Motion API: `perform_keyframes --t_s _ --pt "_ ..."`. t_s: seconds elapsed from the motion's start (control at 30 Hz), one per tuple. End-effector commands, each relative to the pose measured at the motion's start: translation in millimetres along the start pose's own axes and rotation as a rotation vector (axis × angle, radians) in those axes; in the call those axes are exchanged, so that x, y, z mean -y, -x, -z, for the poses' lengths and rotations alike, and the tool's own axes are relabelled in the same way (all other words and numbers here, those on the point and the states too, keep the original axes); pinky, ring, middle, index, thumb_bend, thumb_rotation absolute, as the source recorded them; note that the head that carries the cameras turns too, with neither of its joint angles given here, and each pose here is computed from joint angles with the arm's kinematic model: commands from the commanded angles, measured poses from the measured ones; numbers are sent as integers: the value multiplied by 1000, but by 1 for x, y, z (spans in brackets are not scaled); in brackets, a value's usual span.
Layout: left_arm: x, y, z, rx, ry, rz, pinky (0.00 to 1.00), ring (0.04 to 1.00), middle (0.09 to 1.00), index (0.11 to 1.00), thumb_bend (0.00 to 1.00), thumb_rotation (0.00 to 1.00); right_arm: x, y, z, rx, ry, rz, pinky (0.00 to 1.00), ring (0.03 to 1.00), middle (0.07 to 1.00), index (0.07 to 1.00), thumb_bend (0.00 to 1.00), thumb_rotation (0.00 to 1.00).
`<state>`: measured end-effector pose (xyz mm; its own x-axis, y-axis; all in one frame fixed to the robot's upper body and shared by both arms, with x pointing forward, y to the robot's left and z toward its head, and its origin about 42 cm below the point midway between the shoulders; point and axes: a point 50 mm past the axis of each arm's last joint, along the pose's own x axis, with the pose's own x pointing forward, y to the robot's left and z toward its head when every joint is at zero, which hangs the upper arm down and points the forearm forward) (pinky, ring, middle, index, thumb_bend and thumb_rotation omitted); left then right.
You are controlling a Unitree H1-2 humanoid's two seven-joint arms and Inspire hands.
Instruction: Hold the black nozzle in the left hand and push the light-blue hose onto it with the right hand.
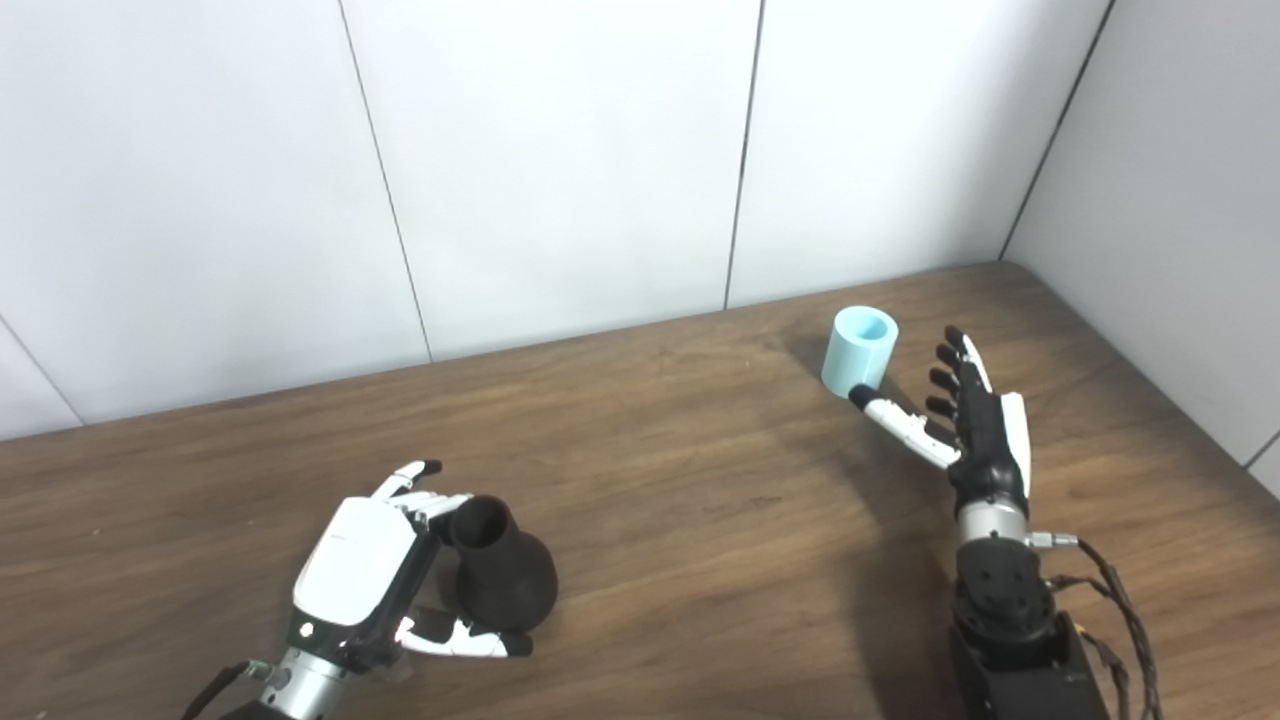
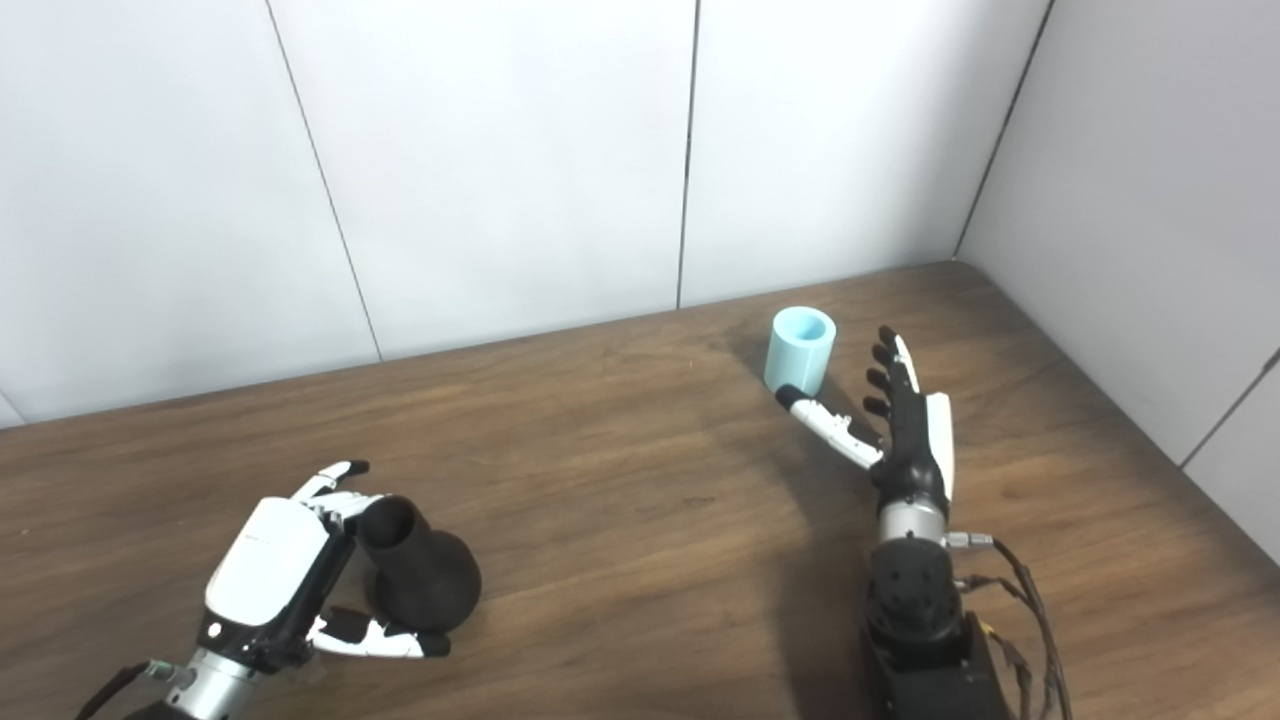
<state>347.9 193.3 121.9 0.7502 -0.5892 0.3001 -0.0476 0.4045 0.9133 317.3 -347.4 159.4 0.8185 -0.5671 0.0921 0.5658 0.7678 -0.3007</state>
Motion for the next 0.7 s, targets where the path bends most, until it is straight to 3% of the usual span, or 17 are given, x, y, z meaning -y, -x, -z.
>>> perform_keyframes --t_s 0.0,0.1,0.2,0.67 --pt "27 45 12 -84 28 97 846 488 437 506 503 0 7 -18 -20 88 -20 46 812 888 918 945 947 473" --pt "27 46 14 -78 34 92 848 483 429 509 503 0 6 -27 -18 91 -53 50 823 883 915 937 940 483" --pt "27 47 13 -76 31 94 849 489 432 506 503 0 6 -36 -15 96 -81 48 818 874 912 937 995 536" --pt "27 50 12 -76 25 102 848 486 434 508 503 0 1 -61 -28 109 -45 22 775 846 884 911 945 388"
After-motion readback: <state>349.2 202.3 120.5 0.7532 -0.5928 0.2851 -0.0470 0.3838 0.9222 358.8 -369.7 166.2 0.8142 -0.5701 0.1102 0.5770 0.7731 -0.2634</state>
